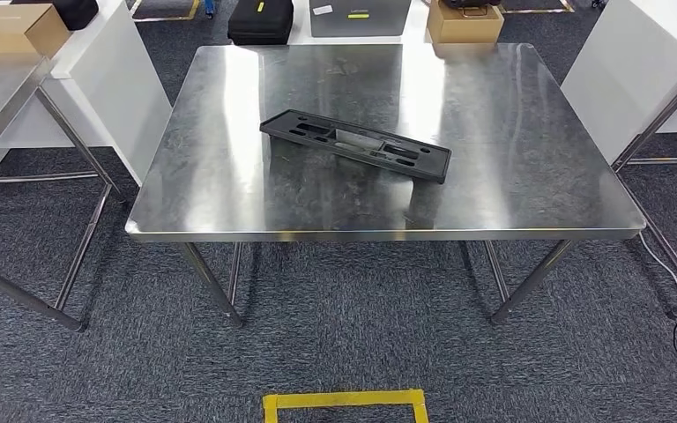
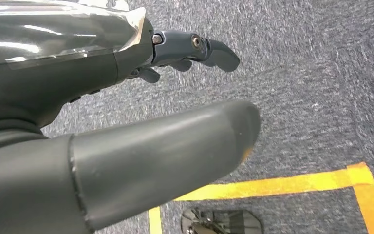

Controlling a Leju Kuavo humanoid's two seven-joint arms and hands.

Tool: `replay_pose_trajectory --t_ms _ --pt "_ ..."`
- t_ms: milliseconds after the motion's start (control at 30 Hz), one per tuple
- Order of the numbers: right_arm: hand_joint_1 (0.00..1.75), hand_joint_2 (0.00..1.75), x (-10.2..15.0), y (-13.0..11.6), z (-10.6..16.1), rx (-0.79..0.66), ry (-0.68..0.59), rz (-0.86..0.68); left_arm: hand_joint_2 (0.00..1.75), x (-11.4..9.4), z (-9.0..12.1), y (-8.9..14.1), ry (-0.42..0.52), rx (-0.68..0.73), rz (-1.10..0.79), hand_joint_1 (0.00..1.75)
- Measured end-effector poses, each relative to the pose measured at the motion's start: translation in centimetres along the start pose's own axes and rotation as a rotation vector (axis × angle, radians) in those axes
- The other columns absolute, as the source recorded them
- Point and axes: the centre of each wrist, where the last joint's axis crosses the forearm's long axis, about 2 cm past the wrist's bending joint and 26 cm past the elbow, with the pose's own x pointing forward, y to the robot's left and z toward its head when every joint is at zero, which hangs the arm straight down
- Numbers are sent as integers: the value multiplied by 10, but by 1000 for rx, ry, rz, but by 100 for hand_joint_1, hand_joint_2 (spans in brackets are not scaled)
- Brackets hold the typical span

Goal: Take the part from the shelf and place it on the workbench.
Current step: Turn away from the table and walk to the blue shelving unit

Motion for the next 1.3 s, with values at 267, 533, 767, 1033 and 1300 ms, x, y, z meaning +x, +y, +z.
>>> replay_pose_trajectory --t_ms 267,533,767,1033,1300 --pt "0 175 -2 -2 -1 -4 3 1 0 -2 2 -2 1 -5 2 0" --pt "0 175 0 -3 -2 -6 -14 -3 0 -2 2 -2 -2 -4 3 0" --pt "0 175 -1 -2 -1 -5 -19 -2 0 -3 2 -2 -4 -4 3 0" --pt "0 175 -1 -1 -1 -6 -9 -6 0 1 0 -1 -10 -4 -3 0" --pt "0 175 -3 -3 -2 -14 8 -11 0 3 0 -2 -6 -13 -13 0"
